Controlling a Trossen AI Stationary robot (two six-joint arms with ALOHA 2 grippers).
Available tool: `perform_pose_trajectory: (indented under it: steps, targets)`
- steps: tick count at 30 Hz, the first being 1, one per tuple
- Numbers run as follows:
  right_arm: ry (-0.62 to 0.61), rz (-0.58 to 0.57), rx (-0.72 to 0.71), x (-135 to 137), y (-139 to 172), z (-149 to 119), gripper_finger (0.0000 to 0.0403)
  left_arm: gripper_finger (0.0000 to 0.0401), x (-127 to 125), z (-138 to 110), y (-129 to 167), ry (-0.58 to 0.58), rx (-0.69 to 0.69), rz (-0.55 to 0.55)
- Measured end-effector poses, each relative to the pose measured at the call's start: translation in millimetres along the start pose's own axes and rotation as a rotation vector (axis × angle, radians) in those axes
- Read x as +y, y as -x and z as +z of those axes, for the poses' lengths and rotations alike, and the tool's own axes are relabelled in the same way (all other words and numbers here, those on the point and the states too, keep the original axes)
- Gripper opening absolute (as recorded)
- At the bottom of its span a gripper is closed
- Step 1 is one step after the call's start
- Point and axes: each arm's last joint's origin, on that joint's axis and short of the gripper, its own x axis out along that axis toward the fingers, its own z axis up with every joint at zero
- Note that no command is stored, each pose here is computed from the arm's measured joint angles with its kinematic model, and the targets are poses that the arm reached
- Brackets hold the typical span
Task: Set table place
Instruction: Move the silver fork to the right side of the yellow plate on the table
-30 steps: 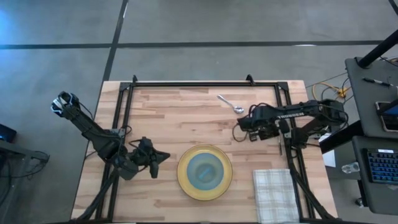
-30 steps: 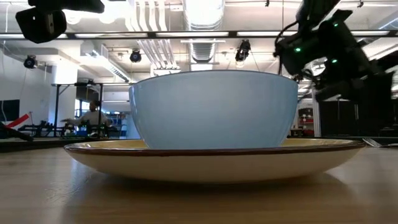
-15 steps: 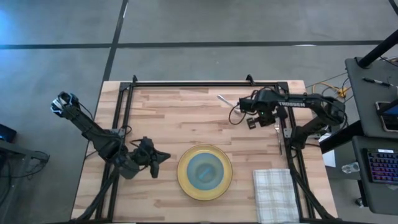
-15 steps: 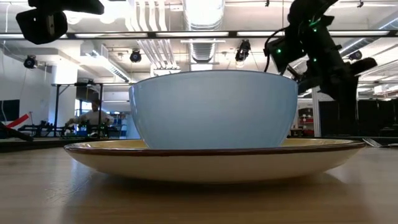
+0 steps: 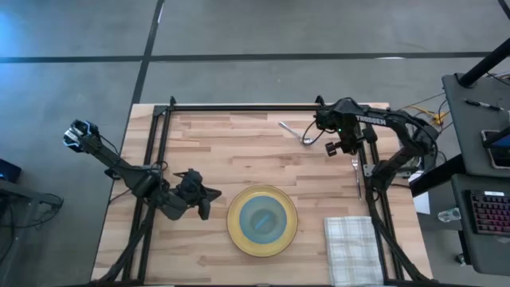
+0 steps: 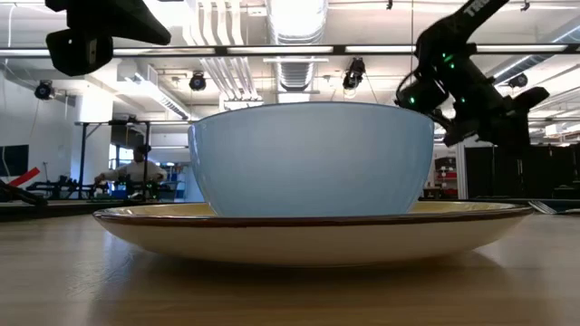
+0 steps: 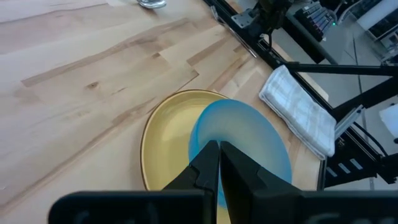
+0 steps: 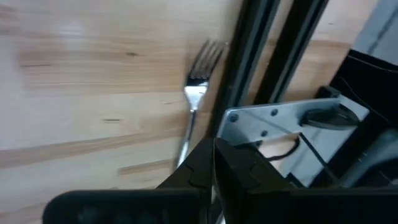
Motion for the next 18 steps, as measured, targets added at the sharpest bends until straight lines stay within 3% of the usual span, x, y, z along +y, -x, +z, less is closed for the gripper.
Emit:
perform_pose_trajectory:
  steps: [8,18]
  targets:
    - [0.027,-0.093,0.112,8.6,-28.8,12.0,0.0008,0.0,1.0,0.9,-1.0,-0.003,0.0,0.008]
    - [0.059,-0.097,0.138,22.3,-46.3,25.4,0.0008,0.0,7.4,4.4,6.5,0.037,0.053,0.015]
